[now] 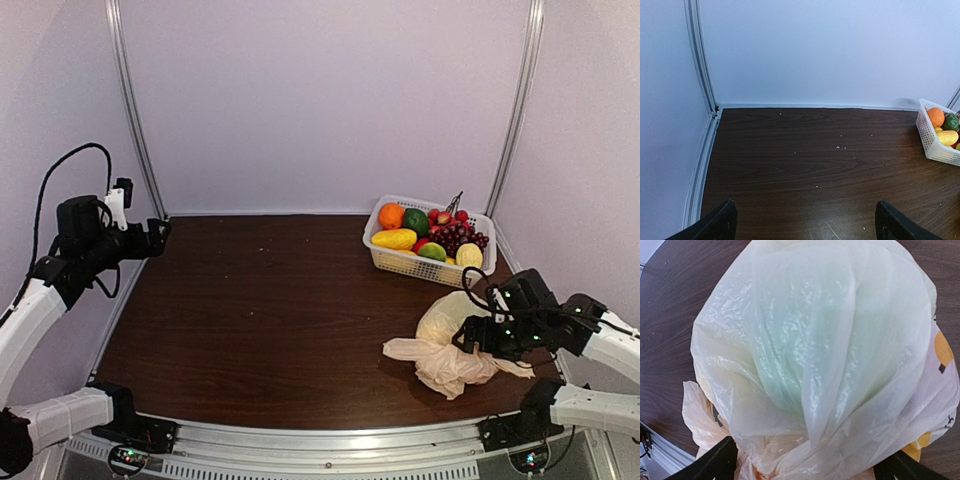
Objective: Untie the knot of the plastic bag and take out the fruit
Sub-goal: Pick up the takeout bag from the center of the board.
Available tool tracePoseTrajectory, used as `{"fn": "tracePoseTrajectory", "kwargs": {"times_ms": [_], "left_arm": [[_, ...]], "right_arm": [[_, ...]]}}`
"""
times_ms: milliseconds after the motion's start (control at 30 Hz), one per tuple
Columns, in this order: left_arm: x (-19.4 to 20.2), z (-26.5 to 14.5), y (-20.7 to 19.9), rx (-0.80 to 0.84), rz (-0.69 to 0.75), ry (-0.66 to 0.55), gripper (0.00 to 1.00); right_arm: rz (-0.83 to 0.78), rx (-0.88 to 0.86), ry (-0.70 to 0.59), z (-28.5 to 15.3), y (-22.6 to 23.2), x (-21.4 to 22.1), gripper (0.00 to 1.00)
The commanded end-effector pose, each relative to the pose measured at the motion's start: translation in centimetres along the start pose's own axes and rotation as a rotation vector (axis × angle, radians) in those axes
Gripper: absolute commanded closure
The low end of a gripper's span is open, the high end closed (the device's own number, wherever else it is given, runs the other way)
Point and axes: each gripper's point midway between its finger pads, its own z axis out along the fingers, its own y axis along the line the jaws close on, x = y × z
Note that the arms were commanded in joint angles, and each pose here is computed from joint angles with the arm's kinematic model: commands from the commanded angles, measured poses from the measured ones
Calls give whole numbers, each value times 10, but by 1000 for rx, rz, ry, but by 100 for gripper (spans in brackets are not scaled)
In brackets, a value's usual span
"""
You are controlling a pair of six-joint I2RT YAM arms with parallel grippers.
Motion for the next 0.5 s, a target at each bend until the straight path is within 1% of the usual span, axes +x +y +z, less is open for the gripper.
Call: {"fn": "tracePoseTrajectory", "kwargs": {"times_ms": [0,33,67,200,267,300,333,433,467], "left_arm": [[1,2,-1,9,14,-1,2],[1,2,-1,10,13,1,3],[2,3,-2,14,14,4,2],[3,4,-3,20,13,13,2],[4,4,-3,20,13,15,2],[4,4,-3,20,12,17,2],[5,4,-3,21,12,20,2],[5,5,-3,23,12,21,2],[6,5,-4,24,12,23,2]], "right_arm": [[-3,11,-95,17,20,-16,9],[-13,13,-99,20,24,-16,10],[-21,19,-102,23,26,-17,15],[-33,-5,-119,29,36,-20,37],[-38,-26,-132,29,41,-23,52],[-43,-32,-136,28,43,-24,63],[-52,-37,-141,26,45,-25,71],[-100,-46,-176,13,52,-35,95],[-119,-49,-192,6,54,-39,100]]}}
